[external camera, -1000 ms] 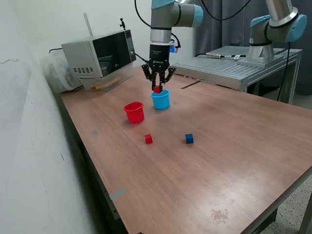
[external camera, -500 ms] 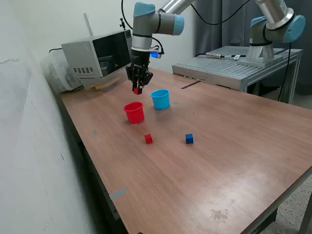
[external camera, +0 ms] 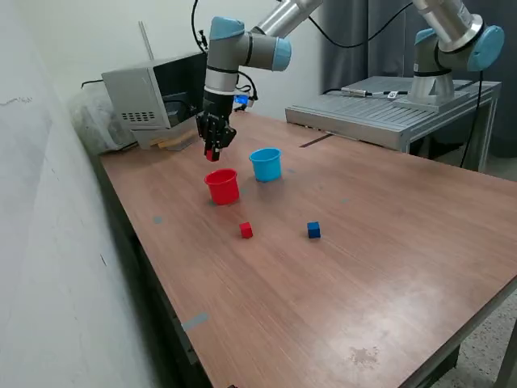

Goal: Place red objects in the red bin, and blue objects in the blue bin.

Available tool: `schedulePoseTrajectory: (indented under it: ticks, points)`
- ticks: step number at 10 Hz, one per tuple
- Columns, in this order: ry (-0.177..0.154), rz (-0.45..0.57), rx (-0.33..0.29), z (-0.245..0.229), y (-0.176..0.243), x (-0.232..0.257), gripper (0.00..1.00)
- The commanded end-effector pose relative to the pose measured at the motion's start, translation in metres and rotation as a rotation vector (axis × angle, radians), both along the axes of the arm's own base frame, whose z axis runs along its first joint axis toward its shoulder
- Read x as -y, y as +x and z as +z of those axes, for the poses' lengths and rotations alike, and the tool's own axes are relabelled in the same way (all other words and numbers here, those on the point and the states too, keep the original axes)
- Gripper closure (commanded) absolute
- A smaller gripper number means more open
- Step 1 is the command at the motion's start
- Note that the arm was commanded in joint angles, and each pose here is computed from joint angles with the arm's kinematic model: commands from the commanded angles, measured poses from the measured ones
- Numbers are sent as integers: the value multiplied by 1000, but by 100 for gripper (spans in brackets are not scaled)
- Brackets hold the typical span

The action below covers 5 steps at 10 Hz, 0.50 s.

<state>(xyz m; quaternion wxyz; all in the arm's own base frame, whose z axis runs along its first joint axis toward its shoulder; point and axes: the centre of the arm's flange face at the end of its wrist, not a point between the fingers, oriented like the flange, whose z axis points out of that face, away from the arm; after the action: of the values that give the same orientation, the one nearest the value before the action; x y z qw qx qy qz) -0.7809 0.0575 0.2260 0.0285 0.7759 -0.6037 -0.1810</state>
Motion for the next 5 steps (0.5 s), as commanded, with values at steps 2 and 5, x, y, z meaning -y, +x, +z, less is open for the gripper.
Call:
schedulePoseTrajectory:
  ticks: [2,5]
  points:
    - [0,-8,17,-17,-2,-4,100]
    - [-3,2,18,-18,-2,3,0]
